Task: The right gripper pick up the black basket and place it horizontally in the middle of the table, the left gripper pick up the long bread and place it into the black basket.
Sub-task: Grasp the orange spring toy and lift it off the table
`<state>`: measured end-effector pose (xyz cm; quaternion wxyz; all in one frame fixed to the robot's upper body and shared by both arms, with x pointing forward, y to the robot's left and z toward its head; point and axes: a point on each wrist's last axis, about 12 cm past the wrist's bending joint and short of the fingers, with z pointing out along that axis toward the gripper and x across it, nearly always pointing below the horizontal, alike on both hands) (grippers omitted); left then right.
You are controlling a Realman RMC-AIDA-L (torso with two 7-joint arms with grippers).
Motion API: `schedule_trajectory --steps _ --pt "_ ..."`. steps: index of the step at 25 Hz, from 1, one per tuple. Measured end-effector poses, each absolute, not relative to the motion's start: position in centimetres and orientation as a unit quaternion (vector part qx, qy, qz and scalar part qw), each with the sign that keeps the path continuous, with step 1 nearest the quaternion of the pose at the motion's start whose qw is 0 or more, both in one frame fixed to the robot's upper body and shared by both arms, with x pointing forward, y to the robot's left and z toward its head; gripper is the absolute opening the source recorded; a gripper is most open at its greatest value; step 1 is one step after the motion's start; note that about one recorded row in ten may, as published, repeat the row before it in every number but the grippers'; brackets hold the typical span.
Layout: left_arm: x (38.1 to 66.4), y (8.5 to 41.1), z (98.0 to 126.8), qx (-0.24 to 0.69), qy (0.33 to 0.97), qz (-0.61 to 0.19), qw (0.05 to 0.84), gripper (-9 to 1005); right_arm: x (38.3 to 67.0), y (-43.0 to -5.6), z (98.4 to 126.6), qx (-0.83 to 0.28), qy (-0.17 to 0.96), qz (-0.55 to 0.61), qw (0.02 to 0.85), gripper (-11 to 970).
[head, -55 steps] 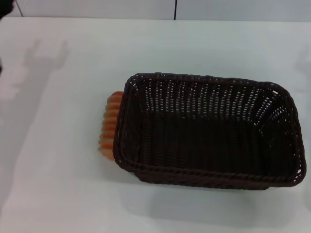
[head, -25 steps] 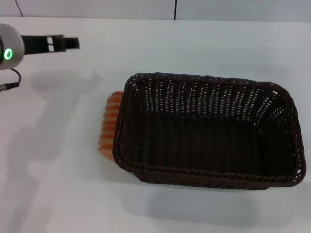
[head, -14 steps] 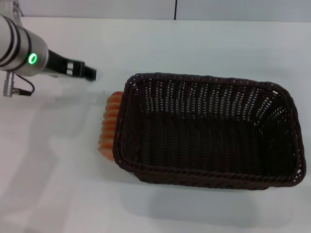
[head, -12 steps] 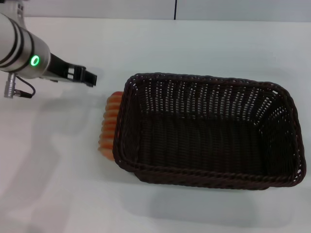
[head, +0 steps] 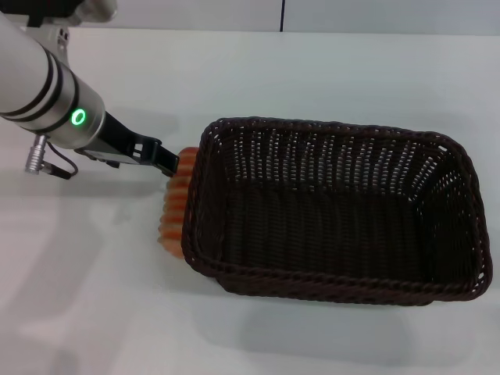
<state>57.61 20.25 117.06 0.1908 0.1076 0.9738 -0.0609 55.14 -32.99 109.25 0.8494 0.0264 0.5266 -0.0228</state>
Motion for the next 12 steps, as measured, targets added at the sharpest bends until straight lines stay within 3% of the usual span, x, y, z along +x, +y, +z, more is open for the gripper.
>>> schedule_trajectory --steps 12 --pt "57.9 18.9 116.8 0.137 0.97 -0.114 0.166 706 55.4 -32.5 109.4 0.024 0.524 -0.018 0.851 309"
